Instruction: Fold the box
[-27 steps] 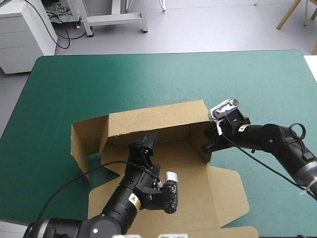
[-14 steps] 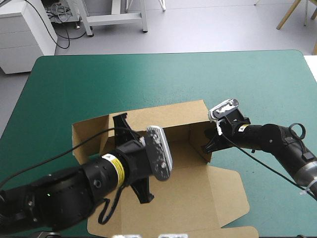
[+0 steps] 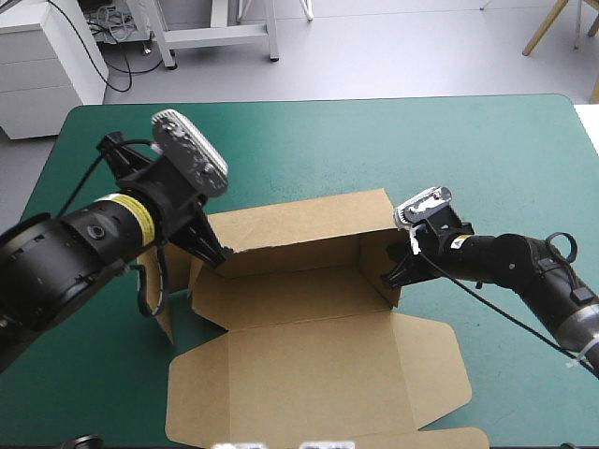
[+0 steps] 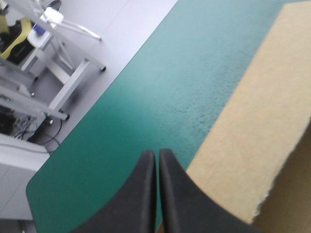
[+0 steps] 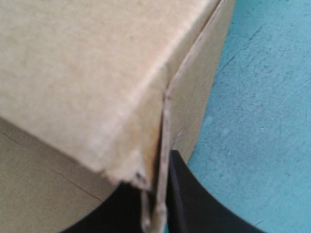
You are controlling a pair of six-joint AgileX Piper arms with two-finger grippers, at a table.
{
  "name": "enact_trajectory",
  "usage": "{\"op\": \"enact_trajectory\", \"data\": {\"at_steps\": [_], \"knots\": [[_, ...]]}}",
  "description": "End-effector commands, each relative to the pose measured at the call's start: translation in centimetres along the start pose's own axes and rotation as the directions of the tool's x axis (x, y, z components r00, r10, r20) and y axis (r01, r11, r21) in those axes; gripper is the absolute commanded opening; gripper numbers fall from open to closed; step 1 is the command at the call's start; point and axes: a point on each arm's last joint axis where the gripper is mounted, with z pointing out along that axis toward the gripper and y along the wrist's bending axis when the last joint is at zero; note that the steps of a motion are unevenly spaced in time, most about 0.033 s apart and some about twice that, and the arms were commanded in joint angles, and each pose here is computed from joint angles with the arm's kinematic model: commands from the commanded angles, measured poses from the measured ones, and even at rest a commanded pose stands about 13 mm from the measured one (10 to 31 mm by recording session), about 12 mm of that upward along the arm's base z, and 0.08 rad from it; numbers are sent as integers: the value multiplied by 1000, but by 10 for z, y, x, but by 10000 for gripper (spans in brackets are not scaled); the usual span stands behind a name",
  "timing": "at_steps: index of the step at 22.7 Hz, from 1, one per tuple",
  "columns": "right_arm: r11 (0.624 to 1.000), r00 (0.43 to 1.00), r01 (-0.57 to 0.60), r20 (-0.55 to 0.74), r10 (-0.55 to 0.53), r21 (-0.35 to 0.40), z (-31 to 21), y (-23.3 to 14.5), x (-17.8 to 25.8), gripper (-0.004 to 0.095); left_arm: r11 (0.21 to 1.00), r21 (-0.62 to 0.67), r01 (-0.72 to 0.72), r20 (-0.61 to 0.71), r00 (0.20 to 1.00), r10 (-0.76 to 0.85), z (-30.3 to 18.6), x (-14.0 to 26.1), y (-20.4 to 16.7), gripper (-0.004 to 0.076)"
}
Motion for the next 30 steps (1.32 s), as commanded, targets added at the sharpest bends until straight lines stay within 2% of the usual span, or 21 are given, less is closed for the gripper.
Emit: {"op": "enact_trajectory", "data": {"at_steps": [1, 4, 7, 12, 16, 20, 24, 30], "knots": [[1000, 999, 8, 46, -9, 7, -10, 2, -9, -19, 989, -112, 95, -35, 994, -100, -17, 16, 36, 1], [999, 999, -15, 31, 14, 31, -12, 0, -10, -19, 973, -163, 162, -62, 983, -174, -24, 31, 57, 1], [995, 999, -35, 11, 34, 98, -20, -5, -17, -19, 960, -188, 205, -94, 970, -225, -28, 47, 73, 13], [976, 999, -31, 14, 29, 214, -48, -11, -34, -19, 943, -195, 269, -184, 935, -304, 10, 77, 85, 15], [972, 998, -52, -23, 58, 228, -71, -6, -36, -19, 880, -187, 437, -157, 871, -466, 35, 110, 100, 15], [971, 997, -51, -37, 61, 232, -92, -2, -46, -19, 718, -199, 667, -120, 711, -693, 45, 146, 112, 15], [959, 993, -76, -64, 96, 272, -91, -7, -52, -19, 644, -205, 737, -114, 635, -764, 47, 160, 114, 14], [960, 975, -76, -183, 129, 270, -51, -22, -55, -19, 618, -171, 768, -94, 611, -786, 49, 158, 112, 14]]}}
